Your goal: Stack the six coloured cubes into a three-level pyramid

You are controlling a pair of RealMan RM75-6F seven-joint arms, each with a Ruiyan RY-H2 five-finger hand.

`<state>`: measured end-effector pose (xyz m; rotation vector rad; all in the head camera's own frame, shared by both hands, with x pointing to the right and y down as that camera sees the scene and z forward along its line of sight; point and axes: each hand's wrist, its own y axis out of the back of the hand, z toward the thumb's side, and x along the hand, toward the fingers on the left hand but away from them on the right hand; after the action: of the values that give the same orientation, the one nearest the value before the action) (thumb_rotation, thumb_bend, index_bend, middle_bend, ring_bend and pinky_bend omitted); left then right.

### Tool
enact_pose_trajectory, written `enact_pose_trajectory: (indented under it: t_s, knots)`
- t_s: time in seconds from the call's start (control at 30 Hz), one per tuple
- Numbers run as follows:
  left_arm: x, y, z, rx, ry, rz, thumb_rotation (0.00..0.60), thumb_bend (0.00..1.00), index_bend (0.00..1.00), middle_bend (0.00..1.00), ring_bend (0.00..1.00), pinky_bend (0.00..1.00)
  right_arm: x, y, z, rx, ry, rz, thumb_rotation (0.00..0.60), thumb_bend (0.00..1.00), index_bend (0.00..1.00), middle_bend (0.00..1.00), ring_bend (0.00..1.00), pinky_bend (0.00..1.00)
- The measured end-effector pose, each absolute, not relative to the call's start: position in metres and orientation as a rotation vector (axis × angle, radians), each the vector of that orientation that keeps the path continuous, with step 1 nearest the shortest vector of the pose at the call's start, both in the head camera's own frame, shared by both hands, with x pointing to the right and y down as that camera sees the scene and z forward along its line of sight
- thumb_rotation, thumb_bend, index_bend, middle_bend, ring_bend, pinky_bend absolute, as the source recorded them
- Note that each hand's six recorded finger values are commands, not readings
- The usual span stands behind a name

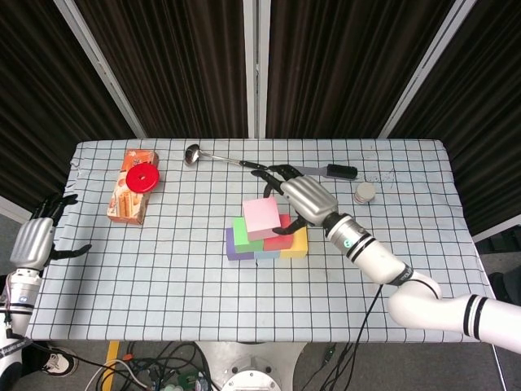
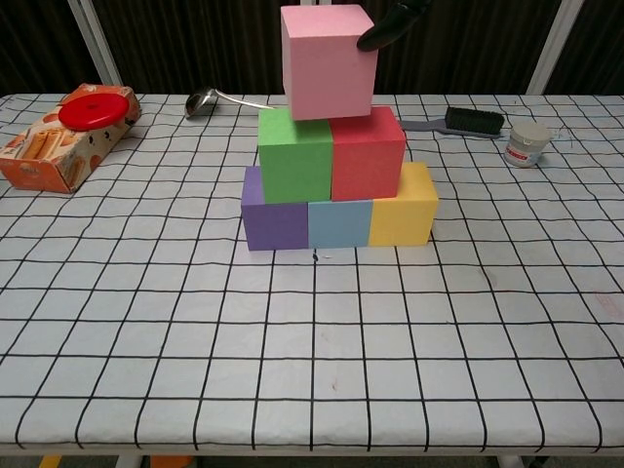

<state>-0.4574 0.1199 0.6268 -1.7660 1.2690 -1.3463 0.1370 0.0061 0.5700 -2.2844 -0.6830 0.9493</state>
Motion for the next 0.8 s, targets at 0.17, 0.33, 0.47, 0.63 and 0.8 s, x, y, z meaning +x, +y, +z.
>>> enact_pose_trajectory:
  t_s: [0.17, 0.33, 0.47, 0.63, 0.8]
  knots:
    - [-0.457, 0.120, 0.628, -1.769, 1.267, -1.349, 0.600, 0.00, 0.12, 0.18, 0.03, 0.11, 0.140, 0.007, 0.572, -2.271, -0.712, 0.949, 0.600, 0.16, 0.00, 0.50, 0.03, 0.00]
    - [-0.456, 0.120, 0.629, -1.770, 1.258, -1.355, 0.600, 0.00, 0.12, 0.18, 0.03, 0.11, 0.144, 0.011, 0.576, -2.248, -0.757, 0.966, 0.600, 0.16, 0.00, 0.50, 0.03, 0.00]
    - [-0.455, 0.119, 0.629, -1.771, 1.256, -1.350, 0.600, 0.00, 0.12, 0.18, 0.03, 0.11, 0.146, 0.015, 0.579, -2.278, -0.798, 0.994, 0.600, 0.17, 0.00, 0.50, 0.03, 0.00]
    - [-0.453, 0.119, 0.630, -1.784, 1.254, -1.352, 0.600, 0.00, 0.12, 0.18, 0.03, 0.11, 0.144, 0.019, 0.580, -2.305, -0.830, 1.028, 0.600, 0.16, 0.00, 0.50, 0.03, 0.00]
    - [-0.453, 0.119, 0.631, -1.801, 1.263, -1.352, 0.600, 0.00, 0.12, 0.18, 0.03, 0.11, 0.141, 0.020, 0.577, -2.284, -0.830, 1.061, 0.600, 0.17, 0.00, 0.50, 0.04, 0.00]
